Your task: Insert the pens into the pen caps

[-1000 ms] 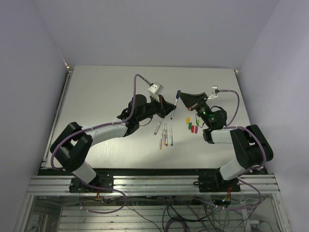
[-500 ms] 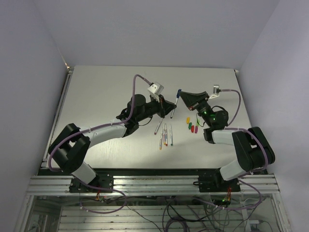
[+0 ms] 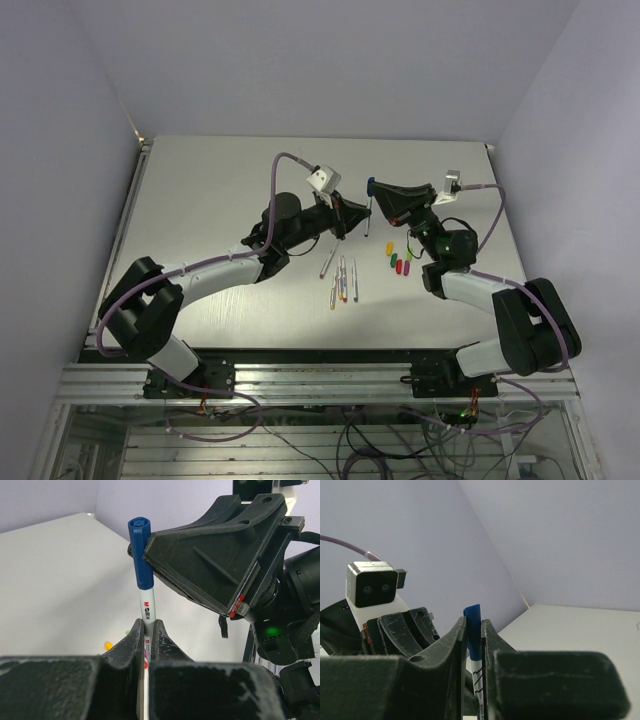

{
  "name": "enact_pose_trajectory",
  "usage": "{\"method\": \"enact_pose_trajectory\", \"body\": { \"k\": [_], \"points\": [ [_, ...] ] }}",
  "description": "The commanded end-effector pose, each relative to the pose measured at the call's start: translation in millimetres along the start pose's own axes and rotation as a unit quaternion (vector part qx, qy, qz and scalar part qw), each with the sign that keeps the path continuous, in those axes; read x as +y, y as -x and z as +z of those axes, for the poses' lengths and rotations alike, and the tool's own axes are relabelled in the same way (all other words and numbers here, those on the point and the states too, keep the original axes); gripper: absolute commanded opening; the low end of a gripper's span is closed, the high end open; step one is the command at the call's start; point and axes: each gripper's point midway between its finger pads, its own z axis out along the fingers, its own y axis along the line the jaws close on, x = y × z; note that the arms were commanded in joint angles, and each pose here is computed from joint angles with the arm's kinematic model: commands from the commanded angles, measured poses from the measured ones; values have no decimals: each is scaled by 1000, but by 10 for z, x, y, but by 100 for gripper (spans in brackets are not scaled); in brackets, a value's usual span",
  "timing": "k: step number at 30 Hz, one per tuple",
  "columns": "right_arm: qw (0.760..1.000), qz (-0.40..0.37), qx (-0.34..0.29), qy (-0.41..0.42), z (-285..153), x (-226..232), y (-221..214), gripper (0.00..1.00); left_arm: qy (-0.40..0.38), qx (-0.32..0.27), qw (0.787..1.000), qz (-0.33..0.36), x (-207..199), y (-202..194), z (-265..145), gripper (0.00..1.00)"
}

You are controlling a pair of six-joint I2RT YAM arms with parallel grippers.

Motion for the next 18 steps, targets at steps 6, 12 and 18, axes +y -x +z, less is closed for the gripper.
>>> {"method": "enact_pose_trajectory", "body": {
  "k": [6, 12, 18],
  "points": [
    [990, 12, 135, -31, -218, -95, -660, 0, -59, -257, 961, 79, -567, 1741, -259, 7],
    [990, 14, 134, -43, -219, -133, -663, 0, -51, -272, 957, 86, -554, 1816, -340, 7],
    [990, 18, 135, -30, -172, -94, -663, 0, -50, -263, 960, 84, -547, 1782, -317, 7]
  ]
}}
